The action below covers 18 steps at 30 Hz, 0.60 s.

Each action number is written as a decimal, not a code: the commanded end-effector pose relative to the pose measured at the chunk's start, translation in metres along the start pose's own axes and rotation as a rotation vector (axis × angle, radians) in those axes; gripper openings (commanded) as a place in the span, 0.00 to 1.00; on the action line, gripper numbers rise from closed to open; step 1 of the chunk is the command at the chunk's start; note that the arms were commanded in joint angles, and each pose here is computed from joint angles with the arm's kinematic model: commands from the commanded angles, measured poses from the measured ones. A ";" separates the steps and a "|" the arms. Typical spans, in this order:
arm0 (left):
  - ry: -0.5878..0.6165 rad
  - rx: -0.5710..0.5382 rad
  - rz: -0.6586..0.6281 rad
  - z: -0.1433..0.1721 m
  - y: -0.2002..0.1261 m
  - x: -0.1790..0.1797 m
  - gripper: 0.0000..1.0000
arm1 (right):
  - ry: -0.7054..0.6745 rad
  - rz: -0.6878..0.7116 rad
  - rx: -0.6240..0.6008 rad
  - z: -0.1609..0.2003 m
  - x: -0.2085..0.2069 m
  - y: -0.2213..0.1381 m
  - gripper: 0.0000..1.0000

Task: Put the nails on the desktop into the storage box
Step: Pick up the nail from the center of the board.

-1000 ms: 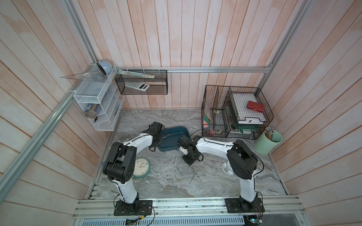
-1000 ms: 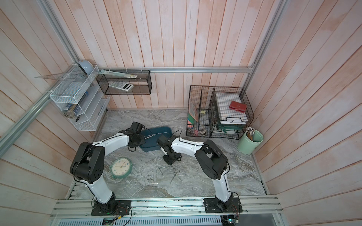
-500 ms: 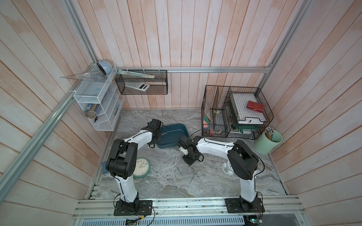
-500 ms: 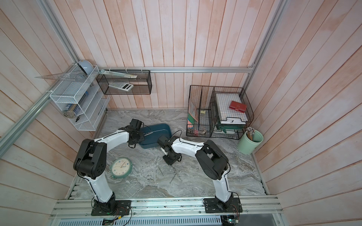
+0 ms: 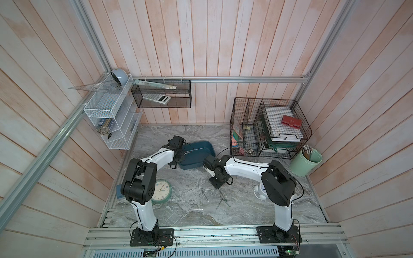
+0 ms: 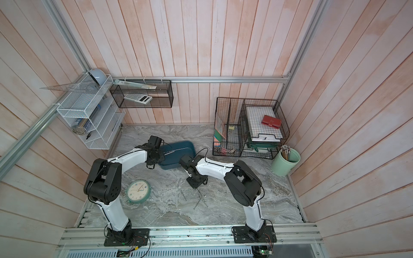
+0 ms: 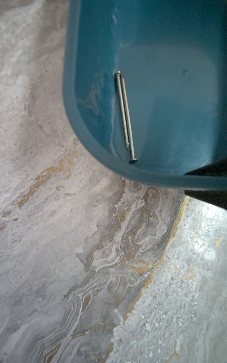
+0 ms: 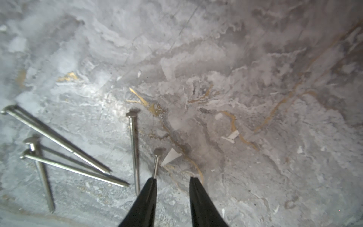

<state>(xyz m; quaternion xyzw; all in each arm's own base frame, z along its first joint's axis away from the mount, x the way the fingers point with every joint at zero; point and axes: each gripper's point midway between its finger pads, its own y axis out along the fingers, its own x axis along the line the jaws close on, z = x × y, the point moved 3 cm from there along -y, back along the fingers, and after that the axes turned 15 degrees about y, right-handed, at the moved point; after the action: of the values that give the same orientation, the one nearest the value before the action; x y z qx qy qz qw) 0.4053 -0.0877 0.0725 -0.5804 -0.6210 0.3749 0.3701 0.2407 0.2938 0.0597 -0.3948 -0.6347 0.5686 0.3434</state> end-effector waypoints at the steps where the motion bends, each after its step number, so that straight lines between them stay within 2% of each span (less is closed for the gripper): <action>1: 0.025 0.046 -0.044 0.012 0.005 0.010 0.00 | -0.005 -0.012 0.006 0.005 0.004 -0.008 0.34; 18: 0.029 0.047 -0.042 0.011 0.006 0.010 0.00 | -0.001 -0.034 0.041 0.011 0.011 0.012 0.34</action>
<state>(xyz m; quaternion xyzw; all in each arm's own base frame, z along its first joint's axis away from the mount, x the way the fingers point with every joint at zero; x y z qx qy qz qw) 0.4055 -0.0876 0.0725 -0.5810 -0.6207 0.3739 0.3706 0.2336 0.2998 0.0584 -0.3811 -0.6397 0.5657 0.3542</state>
